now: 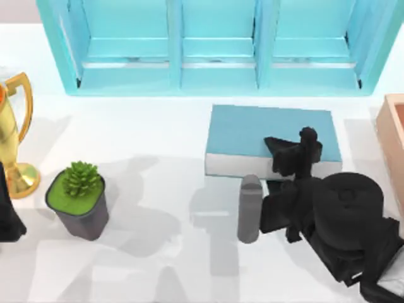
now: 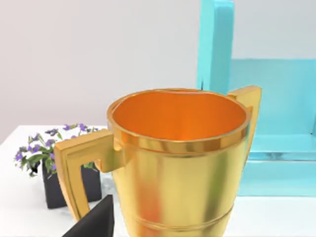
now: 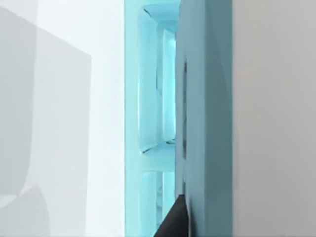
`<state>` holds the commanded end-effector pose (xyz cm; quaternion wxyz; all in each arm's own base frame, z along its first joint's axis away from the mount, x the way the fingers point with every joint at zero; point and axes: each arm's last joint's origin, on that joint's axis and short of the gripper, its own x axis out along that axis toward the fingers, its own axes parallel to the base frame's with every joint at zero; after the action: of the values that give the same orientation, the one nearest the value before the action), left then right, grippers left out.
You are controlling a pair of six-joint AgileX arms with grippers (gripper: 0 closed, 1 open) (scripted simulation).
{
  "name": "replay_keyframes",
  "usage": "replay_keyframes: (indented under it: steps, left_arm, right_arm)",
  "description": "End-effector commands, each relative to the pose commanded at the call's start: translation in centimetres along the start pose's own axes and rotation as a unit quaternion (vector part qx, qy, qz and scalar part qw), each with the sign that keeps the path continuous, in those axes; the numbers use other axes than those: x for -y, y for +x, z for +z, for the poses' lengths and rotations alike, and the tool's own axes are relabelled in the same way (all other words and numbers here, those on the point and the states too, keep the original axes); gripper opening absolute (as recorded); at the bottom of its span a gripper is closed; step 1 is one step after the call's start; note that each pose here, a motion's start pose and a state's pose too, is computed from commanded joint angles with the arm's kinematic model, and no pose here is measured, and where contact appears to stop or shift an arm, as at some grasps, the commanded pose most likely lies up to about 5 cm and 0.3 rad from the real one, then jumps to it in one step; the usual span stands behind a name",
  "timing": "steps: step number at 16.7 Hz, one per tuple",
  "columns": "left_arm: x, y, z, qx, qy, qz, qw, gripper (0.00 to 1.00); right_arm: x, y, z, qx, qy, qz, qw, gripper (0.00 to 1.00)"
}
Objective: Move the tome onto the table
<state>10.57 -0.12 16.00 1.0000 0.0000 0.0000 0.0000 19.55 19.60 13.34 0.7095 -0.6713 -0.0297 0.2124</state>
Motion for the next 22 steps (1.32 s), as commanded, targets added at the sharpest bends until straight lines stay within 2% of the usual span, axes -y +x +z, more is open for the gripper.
replay_keyframes:
  steps: [14,22]
  left_arm:
    - [0.0,0.0,0.0,0.0,0.0,0.0,1.0,1.0]
    - [0.0,0.0,0.0,0.0,0.0,0.0,1.0,1.0]
  right_arm:
    - [-0.1,-0.6,0.0,0.001,-0.003,0.0,1.0,0.0]
    - [-1.6,0.0,-0.1,-0.001,-0.004,0.005,1.0,0.0]
